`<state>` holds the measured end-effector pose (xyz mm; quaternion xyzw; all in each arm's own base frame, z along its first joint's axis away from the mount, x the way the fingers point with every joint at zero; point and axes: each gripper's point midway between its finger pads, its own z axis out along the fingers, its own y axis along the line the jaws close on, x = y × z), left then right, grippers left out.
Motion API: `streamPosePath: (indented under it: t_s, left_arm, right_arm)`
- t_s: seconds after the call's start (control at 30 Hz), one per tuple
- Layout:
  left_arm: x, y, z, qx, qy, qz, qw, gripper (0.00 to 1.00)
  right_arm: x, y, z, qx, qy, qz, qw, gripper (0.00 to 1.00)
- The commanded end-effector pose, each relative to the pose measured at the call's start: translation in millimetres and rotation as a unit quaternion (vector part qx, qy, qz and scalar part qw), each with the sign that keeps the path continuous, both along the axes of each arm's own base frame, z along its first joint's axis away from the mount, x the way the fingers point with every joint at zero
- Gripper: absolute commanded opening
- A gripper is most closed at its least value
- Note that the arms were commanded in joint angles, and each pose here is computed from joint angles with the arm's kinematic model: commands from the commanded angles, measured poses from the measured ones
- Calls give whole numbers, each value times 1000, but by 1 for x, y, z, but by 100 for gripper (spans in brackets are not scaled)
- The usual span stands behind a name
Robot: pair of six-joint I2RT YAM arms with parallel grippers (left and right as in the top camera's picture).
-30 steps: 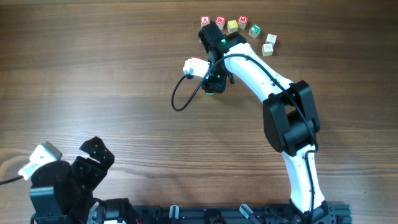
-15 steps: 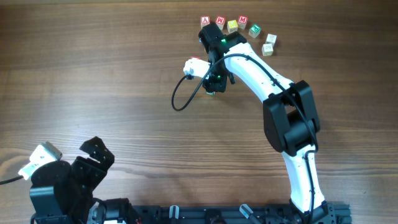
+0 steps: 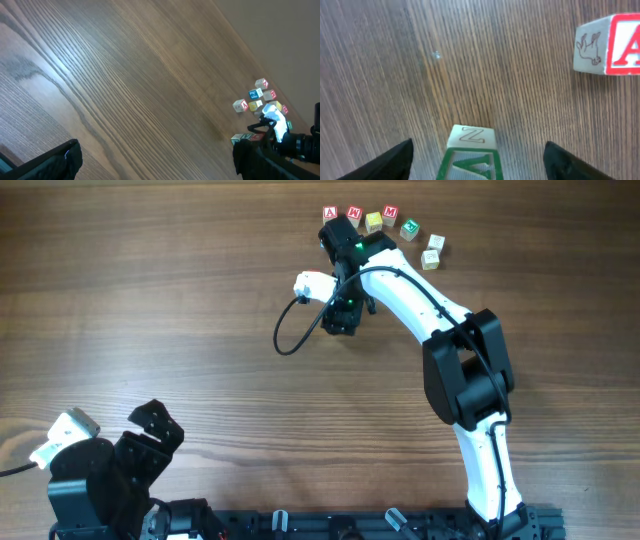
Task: Form a tower
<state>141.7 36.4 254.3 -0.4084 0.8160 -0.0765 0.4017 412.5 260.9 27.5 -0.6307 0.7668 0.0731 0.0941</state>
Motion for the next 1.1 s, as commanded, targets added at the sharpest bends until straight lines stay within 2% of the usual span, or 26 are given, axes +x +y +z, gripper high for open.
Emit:
streamPosePath:
  t_s: [0.0,0.1,0.17,0.2,0.27,0.37,0.4,0.5,0.6,0.63,0.67,0.7,0.73,0.9,1.07]
  left_arm:
    - [0,-2,1,-3,-3,-5,1000,100]
    - [0,-2,1,-3,-3,-5,1000,100]
    - [0,-2,1,-3,-3,-5,1000,100]
    - [0,-2,1,-3,-3,-5,1000,100]
    - [0,-2,1,-3,-3,-5,1000,100]
    - [0,-2,1,-3,-3,-5,1000,100]
    - [0,-2,1,-3,-3,-5,1000,100]
    - [0,-2,1,-3,-3,-5,1000,100]
    - [0,-2,0,-3,-3,-5,1000,100]
    - [0,-2,1,-3,-3,-5,1000,100]
    - [0,-2,1,-3,-3,-5,1000,100]
    - [0,-2,1,-3,-3,-5,1000,100]
    - [0,-2,1,-3,-3,-5,1000,100]
    - [0,-2,1,-3,-3,-5,1000,100]
    - [0,-2,1,-3,-3,-5,1000,100]
  right_arm:
    - [9,26,43,70,-13,-40,997,100]
    - [26,35,96,122,-52,-113,985,100]
    - [41,41,135,176,-77,-193,962,100]
    - [53,39,162,211,-90,-277,933,100]
    - [73,11,199,251,-100,-477,836,100]
    - [77,-6,219,300,-60,-618,724,100]
    - [77,-7,220,306,-50,-634,709,100]
    - [77,-6,216,305,-43,-642,703,100]
    - [69,-6,207,298,-3,-675,675,100]
    - [62,-11,198,280,12,-700,657,100]
    - [48,-21,179,243,43,-750,613,100]
    - [41,-25,169,224,55,-767,599,100]
    - [37,-26,158,208,61,-776,593,100]
    - [28,-11,104,151,112,-778,599,99]
    - [5,-8,63,82,150,-816,552,100]
